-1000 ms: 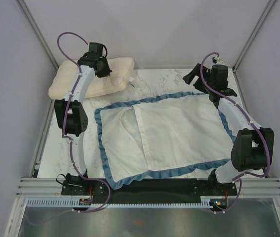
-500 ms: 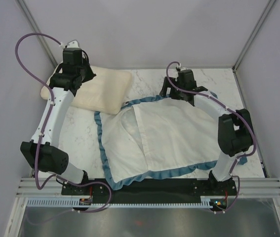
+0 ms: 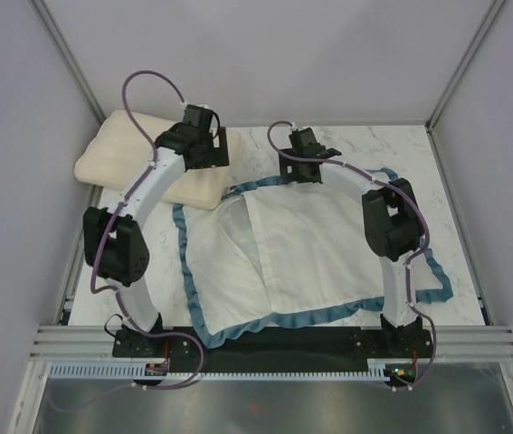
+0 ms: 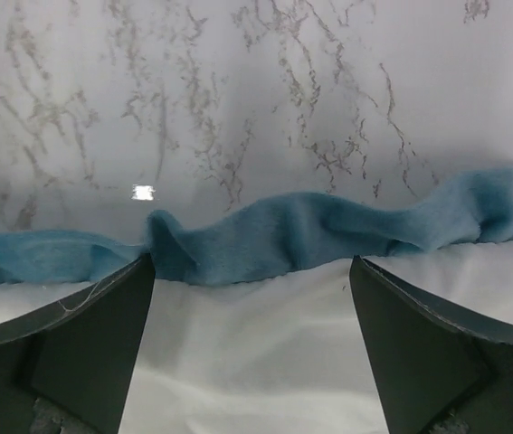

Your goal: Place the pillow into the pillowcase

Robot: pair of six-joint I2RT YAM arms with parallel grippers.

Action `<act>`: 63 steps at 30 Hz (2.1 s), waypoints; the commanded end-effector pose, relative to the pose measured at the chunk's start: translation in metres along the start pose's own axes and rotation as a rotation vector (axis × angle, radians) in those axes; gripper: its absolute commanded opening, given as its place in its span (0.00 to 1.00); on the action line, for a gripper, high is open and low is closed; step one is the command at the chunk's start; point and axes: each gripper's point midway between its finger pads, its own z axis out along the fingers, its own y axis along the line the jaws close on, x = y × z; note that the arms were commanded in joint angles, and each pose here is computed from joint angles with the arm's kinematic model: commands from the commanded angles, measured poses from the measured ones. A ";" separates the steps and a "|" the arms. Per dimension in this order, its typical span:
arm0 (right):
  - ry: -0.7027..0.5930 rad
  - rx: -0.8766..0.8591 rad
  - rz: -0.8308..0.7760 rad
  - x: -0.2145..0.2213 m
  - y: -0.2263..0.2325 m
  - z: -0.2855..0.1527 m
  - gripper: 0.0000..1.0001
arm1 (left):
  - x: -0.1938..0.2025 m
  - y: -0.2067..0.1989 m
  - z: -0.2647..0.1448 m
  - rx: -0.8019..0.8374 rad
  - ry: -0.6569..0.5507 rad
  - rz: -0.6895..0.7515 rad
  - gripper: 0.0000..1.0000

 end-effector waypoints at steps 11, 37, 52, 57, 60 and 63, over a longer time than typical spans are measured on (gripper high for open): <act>0.018 0.121 -0.025 0.006 -0.016 0.035 0.88 | 0.046 0.010 0.101 -0.306 0.149 0.257 1.00; -0.115 0.144 0.202 -0.073 -0.067 0.083 0.16 | -0.057 0.080 -0.011 -0.260 -0.087 -0.054 0.02; -0.249 0.036 0.113 -0.132 -0.042 -0.036 0.83 | -0.034 0.066 -0.064 -0.151 -0.118 -0.101 0.02; -0.196 -0.026 0.035 -0.090 0.000 -0.072 0.79 | -0.025 0.054 -0.077 -0.078 -0.124 -0.121 0.02; -0.153 -0.057 0.004 -0.060 0.022 -0.079 0.67 | -0.024 0.051 -0.084 -0.040 -0.138 -0.129 0.02; -0.120 -0.073 -0.040 -0.035 0.043 -0.081 0.58 | -0.023 0.051 -0.089 -0.034 -0.146 -0.134 0.02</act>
